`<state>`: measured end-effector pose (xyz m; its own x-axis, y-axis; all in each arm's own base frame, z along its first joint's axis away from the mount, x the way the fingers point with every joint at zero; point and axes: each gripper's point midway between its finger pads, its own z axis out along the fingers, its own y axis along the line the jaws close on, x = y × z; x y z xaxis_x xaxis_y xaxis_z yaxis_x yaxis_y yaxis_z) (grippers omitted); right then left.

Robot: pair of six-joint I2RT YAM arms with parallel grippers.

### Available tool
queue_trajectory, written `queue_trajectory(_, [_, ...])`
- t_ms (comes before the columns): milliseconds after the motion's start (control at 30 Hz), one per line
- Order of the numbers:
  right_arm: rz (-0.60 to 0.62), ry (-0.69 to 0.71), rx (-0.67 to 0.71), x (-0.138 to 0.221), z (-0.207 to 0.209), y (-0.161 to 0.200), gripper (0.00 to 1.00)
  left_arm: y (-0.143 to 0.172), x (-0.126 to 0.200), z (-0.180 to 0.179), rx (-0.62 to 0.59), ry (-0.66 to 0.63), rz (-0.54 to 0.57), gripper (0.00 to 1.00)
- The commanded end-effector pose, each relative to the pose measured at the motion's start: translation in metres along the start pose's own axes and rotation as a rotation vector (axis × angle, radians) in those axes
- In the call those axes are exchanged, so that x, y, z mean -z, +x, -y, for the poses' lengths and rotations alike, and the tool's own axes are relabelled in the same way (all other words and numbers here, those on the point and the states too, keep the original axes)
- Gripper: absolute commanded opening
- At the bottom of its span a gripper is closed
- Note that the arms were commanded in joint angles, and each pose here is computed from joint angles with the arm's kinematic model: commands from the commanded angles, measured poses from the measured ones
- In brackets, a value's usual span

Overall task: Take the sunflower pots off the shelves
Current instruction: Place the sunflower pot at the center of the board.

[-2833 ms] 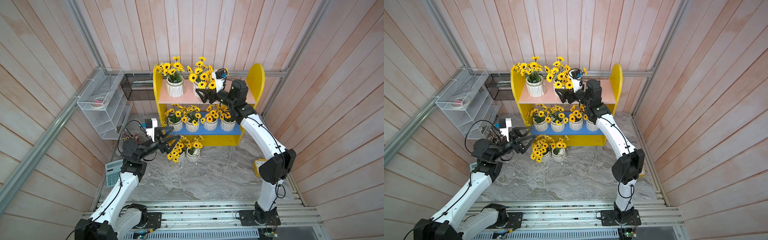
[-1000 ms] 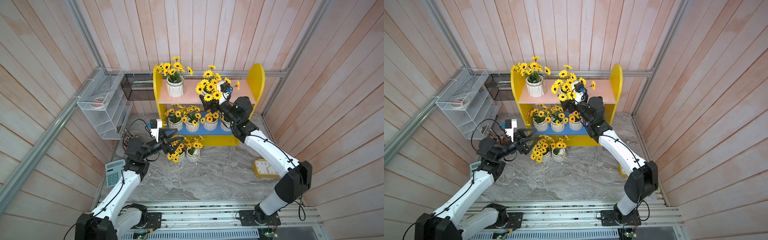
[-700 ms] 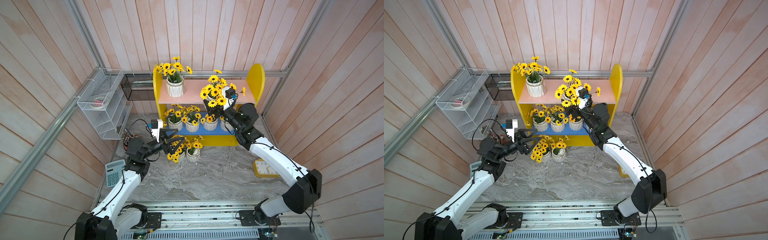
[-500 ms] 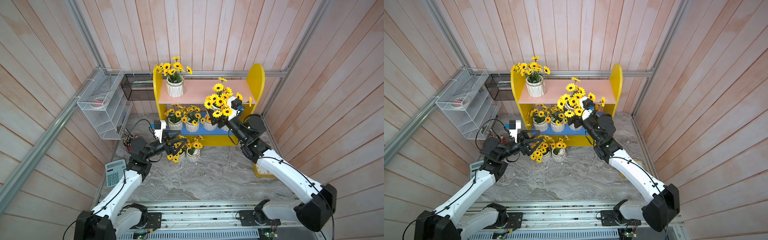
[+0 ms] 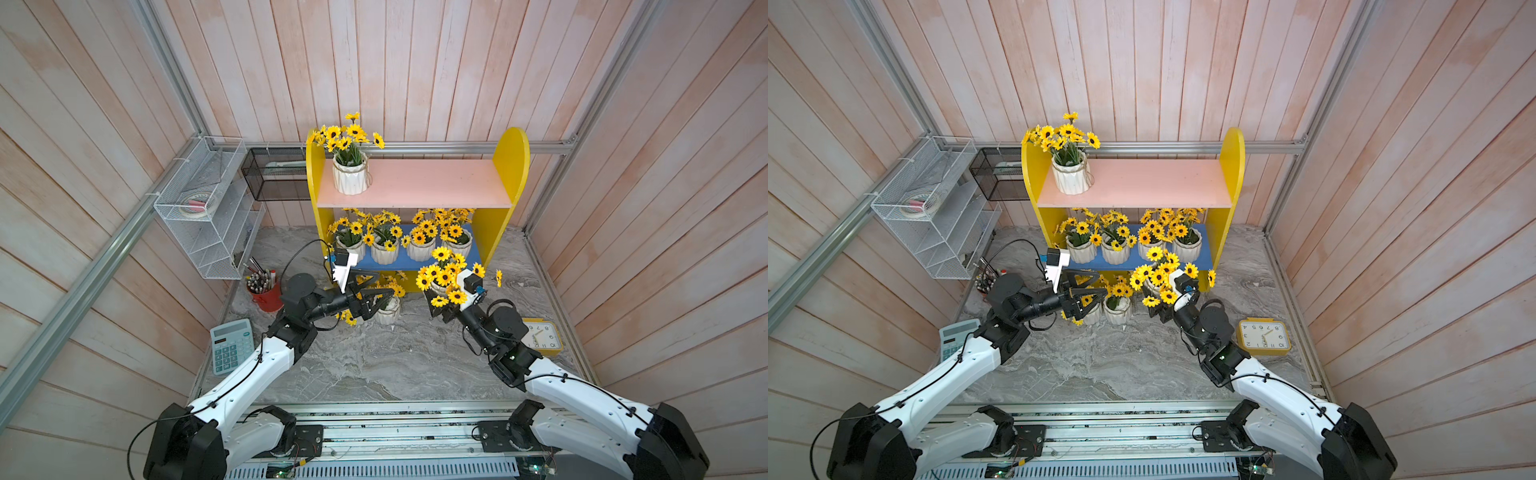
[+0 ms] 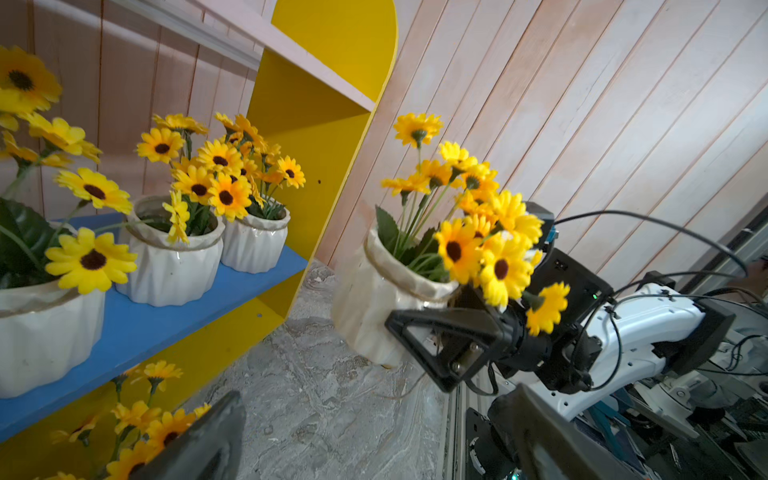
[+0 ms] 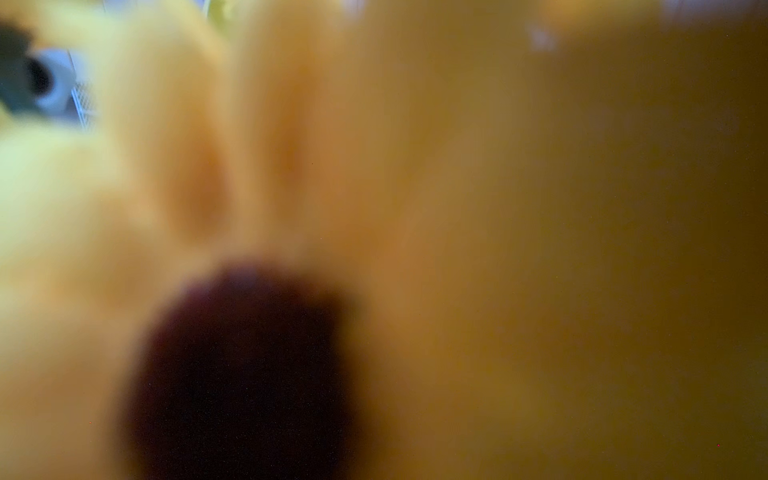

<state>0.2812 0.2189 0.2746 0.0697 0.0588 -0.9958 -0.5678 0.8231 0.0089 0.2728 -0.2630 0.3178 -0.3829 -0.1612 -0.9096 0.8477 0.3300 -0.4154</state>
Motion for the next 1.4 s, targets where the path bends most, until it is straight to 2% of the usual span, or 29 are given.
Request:
queue_trajectory(0, [0.207, 0.037, -0.101, 0.016, 0.009, -0.029, 0.00, 0.006, -0.007, -0.016, -0.045, -0.114, -0.040, 1.00])
queue_trajectory(133, [0.159, 0.095, -0.089, 0.018, 0.018, 0.019, 0.00, 0.008, -0.007, -0.023, -0.049, -0.157, -0.038, 1.00])
queue_trajectory(233, [0.150, 0.100, -0.083, 0.015, 0.018, 0.038, 0.00, 0.007, -0.007, -0.021, -0.060, -0.155, -0.040, 1.00])
queue_trajectory(467, [0.186, 0.141, -0.104, 0.004, 0.024, 0.067, 0.00, 0.002, -0.003, -0.016, -0.090, -0.159, -0.024, 1.00])
queue_trajectory(933, [0.024, 0.118, -0.098, -0.041, 0.013, 0.143, 0.00, -0.004, 0.000, -0.012, -0.116, -0.165, -0.014, 1.00])
queue_trajectory(1367, [-0.063, 0.150, -0.065, -0.058, 0.013, 0.191, 0.00, -0.006, 0.006, -0.012, -0.165, -0.186, -0.006, 1.00])
